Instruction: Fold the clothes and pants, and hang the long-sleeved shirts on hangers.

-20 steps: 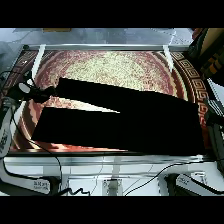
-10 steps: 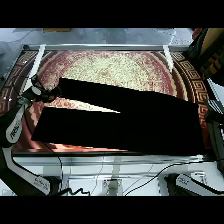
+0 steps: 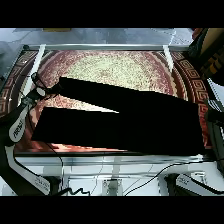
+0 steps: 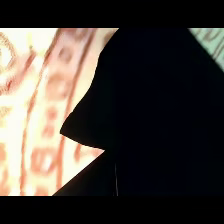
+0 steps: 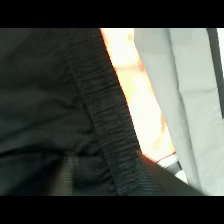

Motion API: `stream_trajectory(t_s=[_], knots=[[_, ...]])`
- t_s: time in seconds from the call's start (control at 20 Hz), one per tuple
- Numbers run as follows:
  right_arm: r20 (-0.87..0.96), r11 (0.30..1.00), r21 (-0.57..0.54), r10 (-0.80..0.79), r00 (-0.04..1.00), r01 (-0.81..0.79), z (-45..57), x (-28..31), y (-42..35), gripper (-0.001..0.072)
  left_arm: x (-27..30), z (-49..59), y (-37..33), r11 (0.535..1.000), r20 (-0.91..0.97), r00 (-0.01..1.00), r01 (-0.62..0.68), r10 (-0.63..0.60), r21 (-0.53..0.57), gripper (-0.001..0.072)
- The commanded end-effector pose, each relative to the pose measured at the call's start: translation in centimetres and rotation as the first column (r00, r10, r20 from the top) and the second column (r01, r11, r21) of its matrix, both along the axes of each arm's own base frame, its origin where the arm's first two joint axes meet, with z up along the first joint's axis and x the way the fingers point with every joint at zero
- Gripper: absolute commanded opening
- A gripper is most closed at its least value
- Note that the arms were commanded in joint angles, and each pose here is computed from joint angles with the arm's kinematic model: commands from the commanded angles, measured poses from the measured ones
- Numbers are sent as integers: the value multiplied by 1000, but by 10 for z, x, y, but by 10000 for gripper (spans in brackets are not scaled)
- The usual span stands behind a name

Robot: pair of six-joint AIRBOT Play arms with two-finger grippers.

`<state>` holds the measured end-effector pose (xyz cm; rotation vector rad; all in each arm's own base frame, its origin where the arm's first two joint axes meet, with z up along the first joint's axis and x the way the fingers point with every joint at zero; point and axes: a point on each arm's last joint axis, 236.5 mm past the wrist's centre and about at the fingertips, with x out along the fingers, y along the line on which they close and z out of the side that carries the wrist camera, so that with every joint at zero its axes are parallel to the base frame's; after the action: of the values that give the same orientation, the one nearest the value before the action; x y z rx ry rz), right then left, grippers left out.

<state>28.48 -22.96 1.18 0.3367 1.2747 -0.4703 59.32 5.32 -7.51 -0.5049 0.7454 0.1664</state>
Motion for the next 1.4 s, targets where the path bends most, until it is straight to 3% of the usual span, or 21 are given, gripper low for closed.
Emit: stream_trajectory(t_s=[0.0,0.05,0.1,0.25,0.35,0.4,0.5,0.6,0.8,0.95,1.05,1.35], knots=[[50,997,-73,-27,998,31,1,6,-28,350,5,27,1,1000,56,998,-3,2,13,9],[44,996,-66,-58,997,61,-5,0,-37,149,6,36,1,1000,71,997,-3,2,15,9],[30,995,-40,-90,995,92,-13,-7,-43,40,6,45,1,1000,85,996,-3,1,17,9],[28,988,131,-85,996,80,-45,-16,-38,17,6,61,0,1000,104,995,5,-7,24,9],[151,924,355,95,984,-144,-52,4,11,17,2,58,-3,1000,84,996,15,-17,17,9],[218,888,408,130,967,-211,-53,13,24,17,0,55,-4,1000,70,997,22,-22,13,9],[268,931,328,73,960,-163,-63,31,-5,61,-3,51,-3,998,48,998,41,-43,41,9],[293,963,265,-31,955,-50,-65,43,-33,251,-6,48,-3,997,31,998,52,-54,51,9],[203,912,399,-186,961,93,-97,37,-28,281,-6,48,-3,997,29,998,52,-54,50,9],[95,829,555,-139,986,64,-121,28,1,368,-7,48,-3,997,28,998,53,-54,50,9],[97,830,553,-141,985,64,-125,34,-7,496,-7,48,-3,997,28,998,53,-54,50,9],[63,877,468,-158,985,110,-126,29,-37,508,-7,47,-4,997,25,998,54,-55,49,9]])
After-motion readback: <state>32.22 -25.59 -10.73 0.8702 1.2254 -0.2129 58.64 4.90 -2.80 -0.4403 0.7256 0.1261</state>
